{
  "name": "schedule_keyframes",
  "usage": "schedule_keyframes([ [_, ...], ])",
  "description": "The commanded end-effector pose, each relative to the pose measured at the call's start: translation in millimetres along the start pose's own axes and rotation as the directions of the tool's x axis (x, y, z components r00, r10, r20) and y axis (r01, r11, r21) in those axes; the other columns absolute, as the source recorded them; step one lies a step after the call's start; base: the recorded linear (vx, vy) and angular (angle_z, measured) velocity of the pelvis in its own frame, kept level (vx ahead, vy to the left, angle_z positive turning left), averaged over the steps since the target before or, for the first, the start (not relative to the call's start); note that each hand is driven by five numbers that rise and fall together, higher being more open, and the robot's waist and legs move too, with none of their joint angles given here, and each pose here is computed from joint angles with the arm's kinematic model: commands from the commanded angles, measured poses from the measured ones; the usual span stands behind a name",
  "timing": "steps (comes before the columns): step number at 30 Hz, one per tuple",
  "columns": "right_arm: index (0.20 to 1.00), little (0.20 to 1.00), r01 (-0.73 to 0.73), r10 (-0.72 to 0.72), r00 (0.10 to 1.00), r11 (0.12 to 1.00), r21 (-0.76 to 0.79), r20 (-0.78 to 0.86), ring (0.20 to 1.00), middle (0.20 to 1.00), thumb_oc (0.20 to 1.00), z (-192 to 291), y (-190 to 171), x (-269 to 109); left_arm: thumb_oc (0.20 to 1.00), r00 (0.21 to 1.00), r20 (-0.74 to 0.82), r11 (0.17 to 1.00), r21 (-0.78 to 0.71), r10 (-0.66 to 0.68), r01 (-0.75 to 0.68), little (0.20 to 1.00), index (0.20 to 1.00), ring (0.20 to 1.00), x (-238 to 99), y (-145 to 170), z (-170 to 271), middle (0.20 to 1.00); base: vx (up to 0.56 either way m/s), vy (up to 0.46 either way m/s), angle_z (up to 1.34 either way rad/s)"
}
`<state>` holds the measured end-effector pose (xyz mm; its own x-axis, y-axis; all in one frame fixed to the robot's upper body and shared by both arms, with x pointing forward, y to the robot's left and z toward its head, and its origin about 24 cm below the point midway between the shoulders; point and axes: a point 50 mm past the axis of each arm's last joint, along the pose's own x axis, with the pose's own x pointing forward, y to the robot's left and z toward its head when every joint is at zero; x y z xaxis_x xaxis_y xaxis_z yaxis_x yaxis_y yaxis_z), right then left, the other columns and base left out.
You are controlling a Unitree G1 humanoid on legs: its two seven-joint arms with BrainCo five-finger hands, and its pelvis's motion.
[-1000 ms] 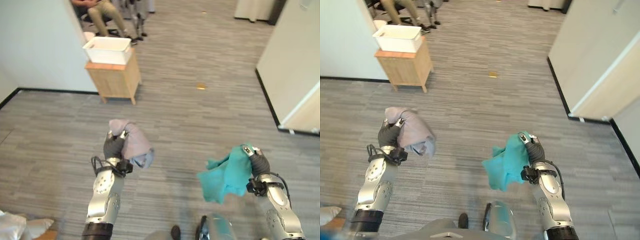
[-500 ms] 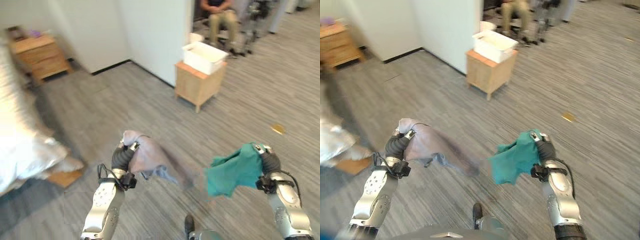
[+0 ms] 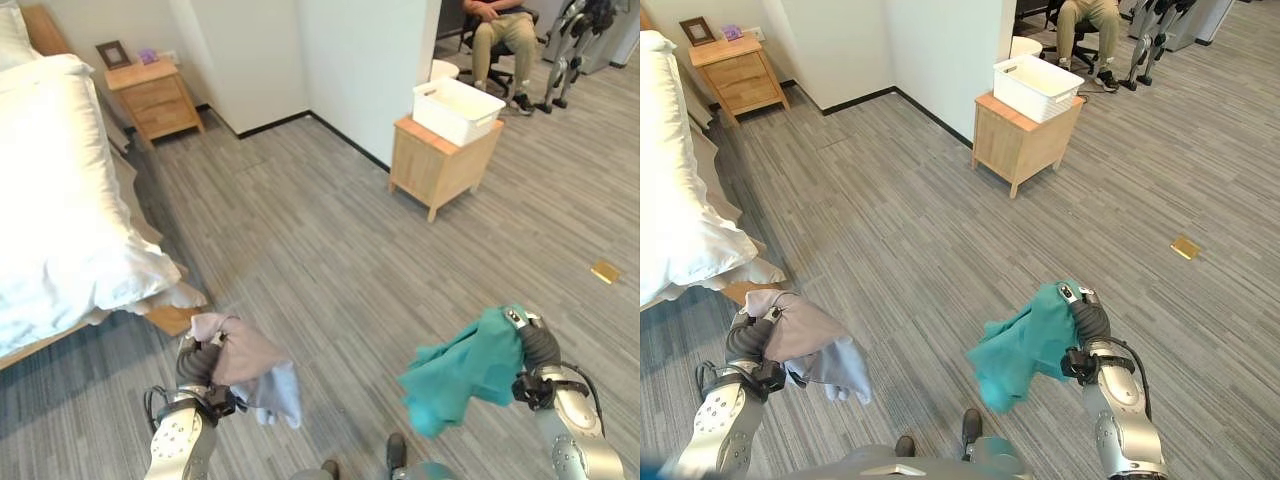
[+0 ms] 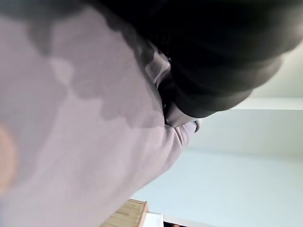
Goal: Pick up bed clothes into laundry basket.
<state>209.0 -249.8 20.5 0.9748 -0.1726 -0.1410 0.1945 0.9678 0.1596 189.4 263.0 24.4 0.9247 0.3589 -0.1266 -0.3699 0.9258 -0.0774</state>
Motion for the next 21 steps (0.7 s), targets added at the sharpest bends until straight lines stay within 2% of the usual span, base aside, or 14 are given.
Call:
schedule_keyframes([
  [1,0.200,0.200,0.056,-0.047,0.976,0.998,-0.035,0.212,0.200,0.200,0.200,47,-12,19,0.200,0.954,0.297,0.999,-0.035,0.034,-0.025,0.200,0.200,0.200,17,7,60,0.200,-0.02,0.064,-0.14],
  [7,0.200,0.200,0.084,-0.064,0.952,0.995,-0.054,0.300,0.200,0.200,0.200,69,-13,26,0.200,0.949,0.303,0.996,-0.017,0.088,-0.087,0.200,0.200,0.200,20,19,62,0.200,0.03,0.065,-0.03],
  [12,0.200,0.200,0.083,-0.043,0.897,0.994,-0.070,0.440,0.200,0.200,0.200,106,-9,29,0.200,0.901,0.431,0.997,0.031,0.052,-0.073,0.200,0.200,0.200,31,18,98,0.200,0.03,0.065,0.01],
  [15,0.200,0.200,0.073,-0.029,0.867,0.995,-0.069,0.498,0.200,0.200,0.200,121,-3,30,0.200,0.860,0.508,0.998,0.011,0.050,-0.065,0.200,0.200,0.200,33,14,118,0.200,0.02,0.072,-0.07],
  [19,0.200,0.200,0.050,-0.001,0.887,0.994,-0.093,0.463,0.200,0.200,0.200,111,4,31,0.200,0.852,0.522,0.999,-0.023,0.040,-0.033,0.200,0.200,0.200,34,7,121,0.200,0.03,0.138,-0.28],
  [21,0.200,0.200,0.039,0.007,0.906,0.994,-0.101,0.424,0.200,0.200,0.200,101,6,30,0.200,0.863,0.505,0.999,0.007,0.025,-0.034,0.200,0.200,0.200,35,7,118,0.200,0.01,0.145,-0.35],
])
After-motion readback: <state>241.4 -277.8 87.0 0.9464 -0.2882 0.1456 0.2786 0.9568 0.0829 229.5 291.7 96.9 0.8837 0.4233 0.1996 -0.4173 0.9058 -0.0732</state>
